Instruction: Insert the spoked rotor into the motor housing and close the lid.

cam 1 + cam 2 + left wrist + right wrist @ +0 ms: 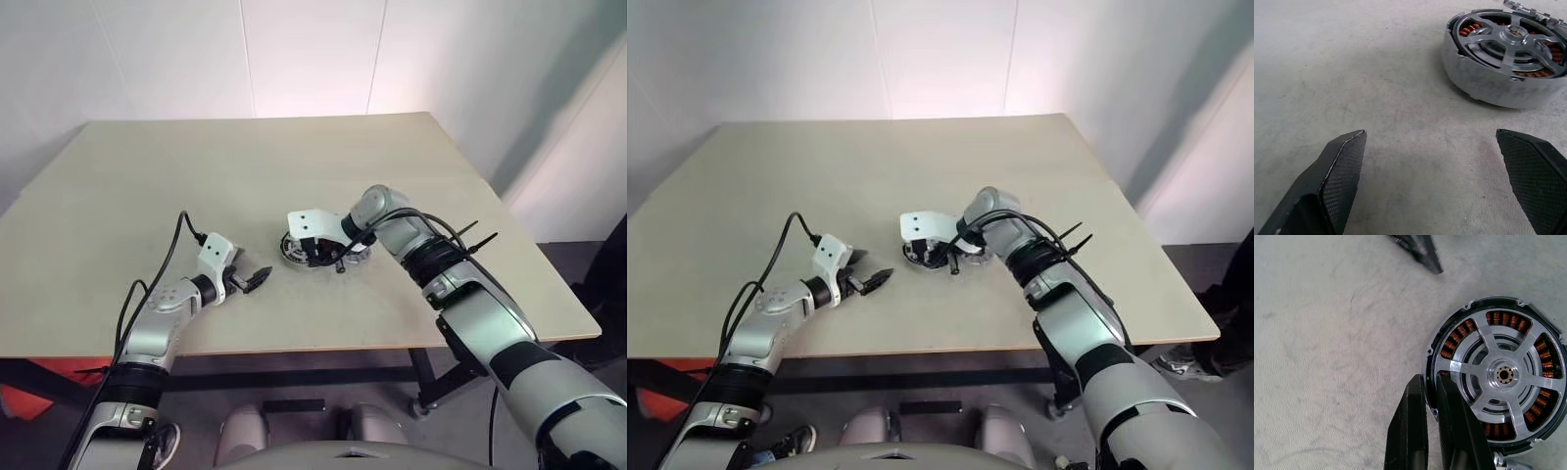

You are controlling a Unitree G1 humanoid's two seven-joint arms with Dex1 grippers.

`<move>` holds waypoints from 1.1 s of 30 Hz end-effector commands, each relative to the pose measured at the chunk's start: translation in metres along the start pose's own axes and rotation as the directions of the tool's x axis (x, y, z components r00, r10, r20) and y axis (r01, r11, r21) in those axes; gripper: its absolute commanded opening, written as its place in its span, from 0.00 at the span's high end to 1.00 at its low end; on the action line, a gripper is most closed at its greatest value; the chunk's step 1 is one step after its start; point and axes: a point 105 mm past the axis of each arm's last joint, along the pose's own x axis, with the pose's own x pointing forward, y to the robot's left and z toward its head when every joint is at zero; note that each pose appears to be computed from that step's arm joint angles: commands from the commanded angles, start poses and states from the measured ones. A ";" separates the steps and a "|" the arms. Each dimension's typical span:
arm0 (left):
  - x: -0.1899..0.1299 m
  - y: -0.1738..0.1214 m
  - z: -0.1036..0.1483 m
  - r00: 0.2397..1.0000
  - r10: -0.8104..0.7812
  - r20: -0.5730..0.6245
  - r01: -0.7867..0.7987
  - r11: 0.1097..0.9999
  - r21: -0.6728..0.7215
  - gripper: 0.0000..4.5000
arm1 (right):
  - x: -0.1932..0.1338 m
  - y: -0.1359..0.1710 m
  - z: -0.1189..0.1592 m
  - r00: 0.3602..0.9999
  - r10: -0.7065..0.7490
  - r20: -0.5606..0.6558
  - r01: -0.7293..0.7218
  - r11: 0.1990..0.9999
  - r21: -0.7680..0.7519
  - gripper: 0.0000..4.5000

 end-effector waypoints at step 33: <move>0.043 -0.006 0.043 0.963 -0.267 -0.024 0.268 0.951 0.152 0.00 | -0.102 0.151 -0.034 0.748 -0.543 0.382 -0.367 0.141 0.919 0.58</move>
